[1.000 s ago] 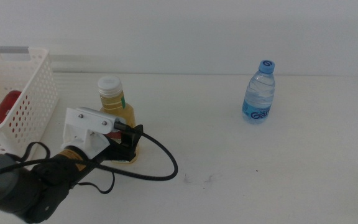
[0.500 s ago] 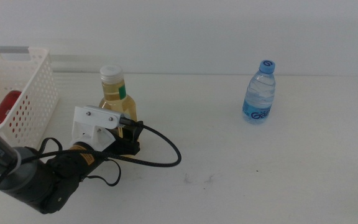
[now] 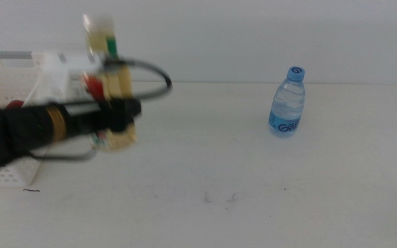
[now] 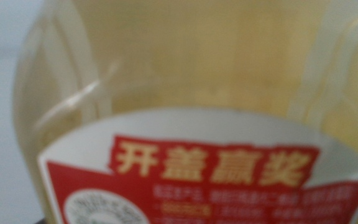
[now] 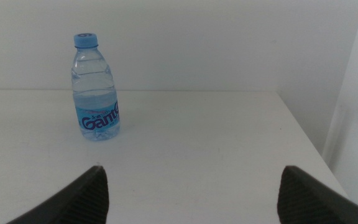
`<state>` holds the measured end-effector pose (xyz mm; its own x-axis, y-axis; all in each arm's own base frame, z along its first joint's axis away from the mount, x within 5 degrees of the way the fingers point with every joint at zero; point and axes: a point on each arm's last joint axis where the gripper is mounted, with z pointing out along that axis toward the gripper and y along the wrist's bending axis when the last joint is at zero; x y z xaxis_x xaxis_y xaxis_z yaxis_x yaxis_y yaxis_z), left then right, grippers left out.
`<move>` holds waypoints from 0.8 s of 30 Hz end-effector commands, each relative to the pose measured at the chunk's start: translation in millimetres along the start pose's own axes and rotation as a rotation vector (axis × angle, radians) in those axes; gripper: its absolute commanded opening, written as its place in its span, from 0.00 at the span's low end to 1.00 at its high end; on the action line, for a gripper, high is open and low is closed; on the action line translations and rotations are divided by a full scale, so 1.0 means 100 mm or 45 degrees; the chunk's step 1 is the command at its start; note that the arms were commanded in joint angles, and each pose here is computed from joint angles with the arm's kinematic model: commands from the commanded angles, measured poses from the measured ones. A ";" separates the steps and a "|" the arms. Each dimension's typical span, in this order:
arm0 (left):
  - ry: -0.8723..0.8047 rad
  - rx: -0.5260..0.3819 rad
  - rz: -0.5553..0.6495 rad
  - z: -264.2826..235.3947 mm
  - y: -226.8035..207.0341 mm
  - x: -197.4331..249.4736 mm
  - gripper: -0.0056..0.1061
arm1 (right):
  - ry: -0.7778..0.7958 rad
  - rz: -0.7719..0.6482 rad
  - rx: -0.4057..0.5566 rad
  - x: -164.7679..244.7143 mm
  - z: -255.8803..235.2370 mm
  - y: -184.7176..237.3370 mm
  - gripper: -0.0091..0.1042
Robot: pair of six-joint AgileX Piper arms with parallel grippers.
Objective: Use arms to grab the bottles and put them into the dustbin to the left of the table.
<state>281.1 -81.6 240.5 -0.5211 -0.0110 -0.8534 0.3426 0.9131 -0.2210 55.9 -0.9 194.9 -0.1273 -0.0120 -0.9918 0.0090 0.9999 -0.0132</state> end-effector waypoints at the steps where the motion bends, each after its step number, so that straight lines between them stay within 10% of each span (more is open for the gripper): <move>1: -0.068 0.012 -0.047 -0.23 -0.07 -0.34 0.03 | -0.016 -0.009 -0.006 0.00 0.00 0.00 0.89; 24: -0.118 0.059 0.031 -0.32 0.02 -0.60 0.03 | -0.016 -0.009 -0.006 0.00 0.00 0.00 0.89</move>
<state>287.0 -67.6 294.1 -0.4737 -0.0012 -0.8807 0.4001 0.8906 -0.2164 55.9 -0.9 194.9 -0.1273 -0.0120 -0.9918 0.0090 0.9999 -0.0132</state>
